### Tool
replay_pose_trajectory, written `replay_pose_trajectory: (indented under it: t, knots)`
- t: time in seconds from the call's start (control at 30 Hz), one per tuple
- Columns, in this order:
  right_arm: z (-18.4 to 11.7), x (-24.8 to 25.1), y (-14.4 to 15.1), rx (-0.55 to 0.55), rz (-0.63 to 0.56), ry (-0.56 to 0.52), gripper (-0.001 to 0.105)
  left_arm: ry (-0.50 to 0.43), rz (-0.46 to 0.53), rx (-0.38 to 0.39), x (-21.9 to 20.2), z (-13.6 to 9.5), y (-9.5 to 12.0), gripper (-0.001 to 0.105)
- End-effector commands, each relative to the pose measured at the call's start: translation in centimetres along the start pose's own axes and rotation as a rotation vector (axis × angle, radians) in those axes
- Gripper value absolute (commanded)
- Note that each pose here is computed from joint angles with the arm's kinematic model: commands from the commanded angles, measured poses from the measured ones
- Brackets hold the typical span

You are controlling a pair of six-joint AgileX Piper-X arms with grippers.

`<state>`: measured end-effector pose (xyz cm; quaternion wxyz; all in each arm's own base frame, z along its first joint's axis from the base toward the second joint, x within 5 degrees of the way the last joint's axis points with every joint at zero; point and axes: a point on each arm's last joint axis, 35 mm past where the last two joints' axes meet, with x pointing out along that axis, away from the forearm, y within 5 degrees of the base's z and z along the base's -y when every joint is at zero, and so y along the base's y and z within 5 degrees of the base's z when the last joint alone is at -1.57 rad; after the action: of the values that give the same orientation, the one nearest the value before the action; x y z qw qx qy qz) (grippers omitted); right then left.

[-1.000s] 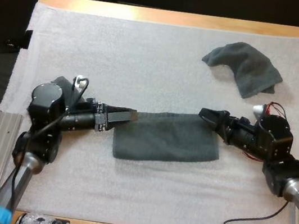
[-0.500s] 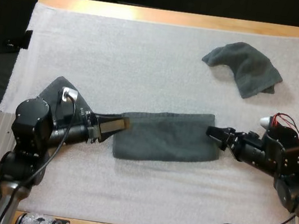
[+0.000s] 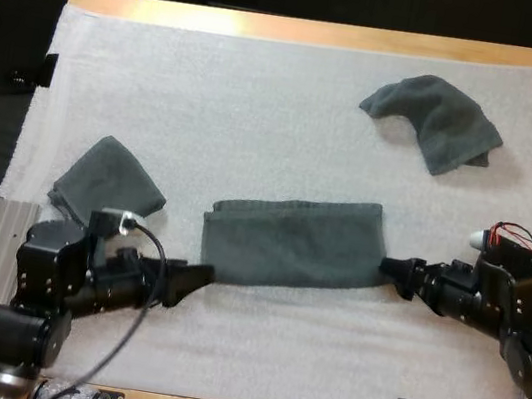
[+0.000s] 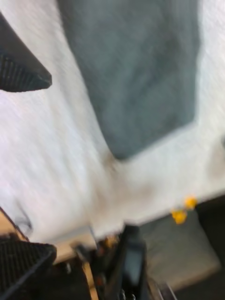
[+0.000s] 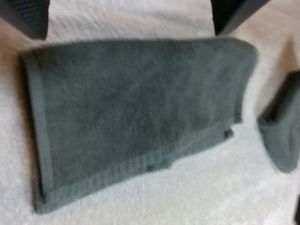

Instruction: Pick towel from pile, fold and stack

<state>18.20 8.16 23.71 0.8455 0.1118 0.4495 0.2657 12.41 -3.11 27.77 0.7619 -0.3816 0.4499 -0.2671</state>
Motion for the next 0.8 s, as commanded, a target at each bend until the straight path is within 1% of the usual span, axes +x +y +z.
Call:
replay_pose_trajectory:
  t: [0.0, 0.03, 0.13, 0.27, 0.33, 0.5, 0.6, 0.77]
  knots:
    - [0.1, -0.5, 0.0, -0.032, -0.028, 0.012, 0.068, -0.009, 0.048, 0.03, -0.5, -0.3, -0.2, 0.064]
    - [0.1, -0.7, 0.0, -0.056, -0.051, 0.028, 0.068, -0.004, 0.09, 0.043, -0.8, -0.5, -0.3, 0.064]
    - [0.5, -1.4, 0.2, -0.106, -0.09, 0.051, 0.068, 0.012, 0.17, 0.082, -1.5, -0.8, -0.8, 0.064]
    - [1.5, -2.1, 0.7, -0.152, -0.116, 0.031, 0.068, 0.006, 0.235, 0.127, -2.3, -0.8, -1.5, 0.064]
    - [2.0, -2.4, 0.9, -0.16, -0.142, 0.007, 0.068, -0.003, 0.241, 0.139, -2.5, -0.7, -1.7, 0.064]
    - [2.5, -2.6, 0.9, -0.186, -0.182, -0.015, 0.068, -0.006, 0.243, 0.14, -2.5, -0.7, -1.7, 0.065]
    - [2.5, -2.2, 0.7, -0.19, -0.194, 0.002, 0.068, -0.006, 0.243, 0.14, -2.5, -0.7, -1.7, 0.07]
    - [2.7, -0.5, 0.1, -0.176, -0.198, 0.052, 0.068, -0.001, 0.234, 0.142, -2.5, -0.7, -1.7, 0.07]
